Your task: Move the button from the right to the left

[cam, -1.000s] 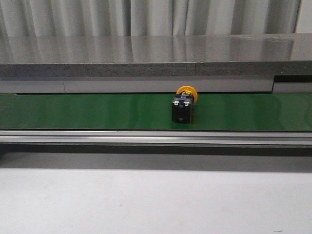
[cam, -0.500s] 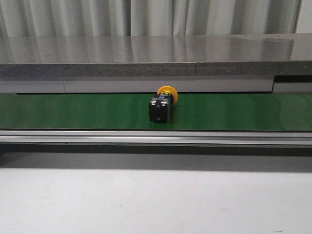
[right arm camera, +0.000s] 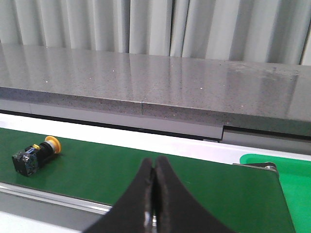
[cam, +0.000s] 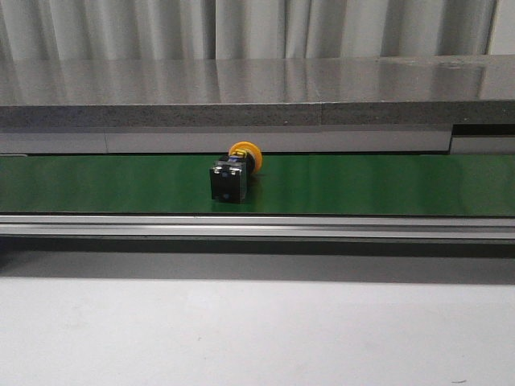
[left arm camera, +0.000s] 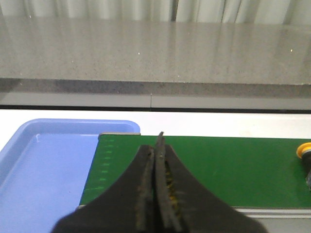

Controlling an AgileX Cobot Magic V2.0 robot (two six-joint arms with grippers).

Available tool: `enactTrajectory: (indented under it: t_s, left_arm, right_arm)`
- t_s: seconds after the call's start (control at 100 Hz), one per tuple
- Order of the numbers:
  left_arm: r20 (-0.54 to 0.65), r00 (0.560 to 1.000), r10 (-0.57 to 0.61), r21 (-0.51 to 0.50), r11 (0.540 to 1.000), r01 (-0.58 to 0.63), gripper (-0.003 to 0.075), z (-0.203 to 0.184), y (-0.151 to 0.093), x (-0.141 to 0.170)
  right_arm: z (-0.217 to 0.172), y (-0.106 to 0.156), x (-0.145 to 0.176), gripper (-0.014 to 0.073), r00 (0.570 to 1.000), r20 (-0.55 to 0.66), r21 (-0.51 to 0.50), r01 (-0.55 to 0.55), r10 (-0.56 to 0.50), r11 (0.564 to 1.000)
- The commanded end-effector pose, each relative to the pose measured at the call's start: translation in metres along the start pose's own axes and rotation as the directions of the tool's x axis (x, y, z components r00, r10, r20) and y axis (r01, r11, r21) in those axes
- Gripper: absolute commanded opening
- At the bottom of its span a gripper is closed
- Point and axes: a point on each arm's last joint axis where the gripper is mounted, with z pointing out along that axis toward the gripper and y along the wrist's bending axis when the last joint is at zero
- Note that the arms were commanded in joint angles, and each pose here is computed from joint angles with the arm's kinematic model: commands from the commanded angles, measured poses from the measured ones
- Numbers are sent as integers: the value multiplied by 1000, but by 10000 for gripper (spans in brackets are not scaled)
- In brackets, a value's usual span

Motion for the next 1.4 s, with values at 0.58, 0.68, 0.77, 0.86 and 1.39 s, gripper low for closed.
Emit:
enactTrajectory:
  t_s: [0.58,0.68,0.77,0.86,1.39]
  left_arm:
    - [-301,953,42,165,986,9,697,141,-38,-68]
    - [-371,925,85,227,974,1,670,164,-59,-66]
    - [-450,885,121,273,962,7,646,183,-76,-63]
    - [-549,821,155,307,951,26,636,201,-91,-56]
    - [-776,585,235,341,937,76,635,260,-121,-19]
  right_arm:
    - [-1,-2,-14,-58,997,82,23,2,-4,1000]
    - [-1,-2,-14,-58,997,82,23,2,-4,1000]
    - [-1,-2,-14,-58,997,82,23,2,-4,1000]
    - [-1,-2,-14,-58,997,82,23,2,-4,1000]
    - [-1,-2,-14,-58,997,82,23,2,-4,1000]
